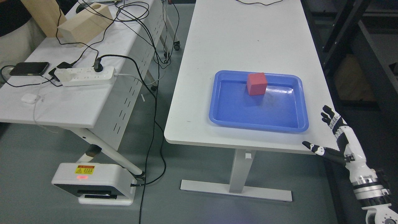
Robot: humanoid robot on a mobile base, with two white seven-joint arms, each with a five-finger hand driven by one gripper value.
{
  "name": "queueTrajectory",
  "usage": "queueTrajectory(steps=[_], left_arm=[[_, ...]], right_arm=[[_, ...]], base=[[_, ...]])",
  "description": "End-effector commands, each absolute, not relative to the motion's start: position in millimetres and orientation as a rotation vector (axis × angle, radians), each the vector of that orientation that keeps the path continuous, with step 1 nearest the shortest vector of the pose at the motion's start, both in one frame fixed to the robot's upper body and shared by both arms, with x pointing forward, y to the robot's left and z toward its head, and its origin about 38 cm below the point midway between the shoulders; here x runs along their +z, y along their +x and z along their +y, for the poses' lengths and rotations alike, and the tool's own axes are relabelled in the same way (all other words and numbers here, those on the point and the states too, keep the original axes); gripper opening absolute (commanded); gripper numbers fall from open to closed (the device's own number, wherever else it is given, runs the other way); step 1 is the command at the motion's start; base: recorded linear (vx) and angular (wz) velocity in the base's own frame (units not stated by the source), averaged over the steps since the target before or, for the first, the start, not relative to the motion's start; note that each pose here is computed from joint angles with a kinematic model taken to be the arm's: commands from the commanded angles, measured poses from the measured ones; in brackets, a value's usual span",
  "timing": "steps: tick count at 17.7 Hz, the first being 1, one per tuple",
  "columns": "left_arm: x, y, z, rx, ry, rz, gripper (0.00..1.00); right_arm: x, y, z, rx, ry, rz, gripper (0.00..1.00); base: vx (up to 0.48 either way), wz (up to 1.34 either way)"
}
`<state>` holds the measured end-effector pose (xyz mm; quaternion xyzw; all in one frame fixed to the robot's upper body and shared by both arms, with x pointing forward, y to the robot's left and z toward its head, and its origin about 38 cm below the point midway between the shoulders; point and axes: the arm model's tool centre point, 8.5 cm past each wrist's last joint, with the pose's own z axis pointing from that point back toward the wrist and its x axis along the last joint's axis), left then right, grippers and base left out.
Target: Pick pink block from left shelf to tray
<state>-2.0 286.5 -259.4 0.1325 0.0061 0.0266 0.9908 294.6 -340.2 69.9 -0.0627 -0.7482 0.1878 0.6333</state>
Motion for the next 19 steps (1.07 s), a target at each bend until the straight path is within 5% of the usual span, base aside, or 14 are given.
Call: queueTrajectory(steps=[1, 19], left_arm=[[-258.0, 23.1, 297.2, 0.056, 0.281, -0.035, 1.00], [-258.0, 23.1, 297.2, 0.056, 0.281, -0.035, 1.00]], right_arm=[[60.5, 287.6, -341.0, 0.518, -0.153, -1.651, 0.98], [54.7, 281.6, -338.0, 0.560, -0.128, -1.622, 0.98]], base=[[-0.174, 0.04], [-0.149, -0.02]])
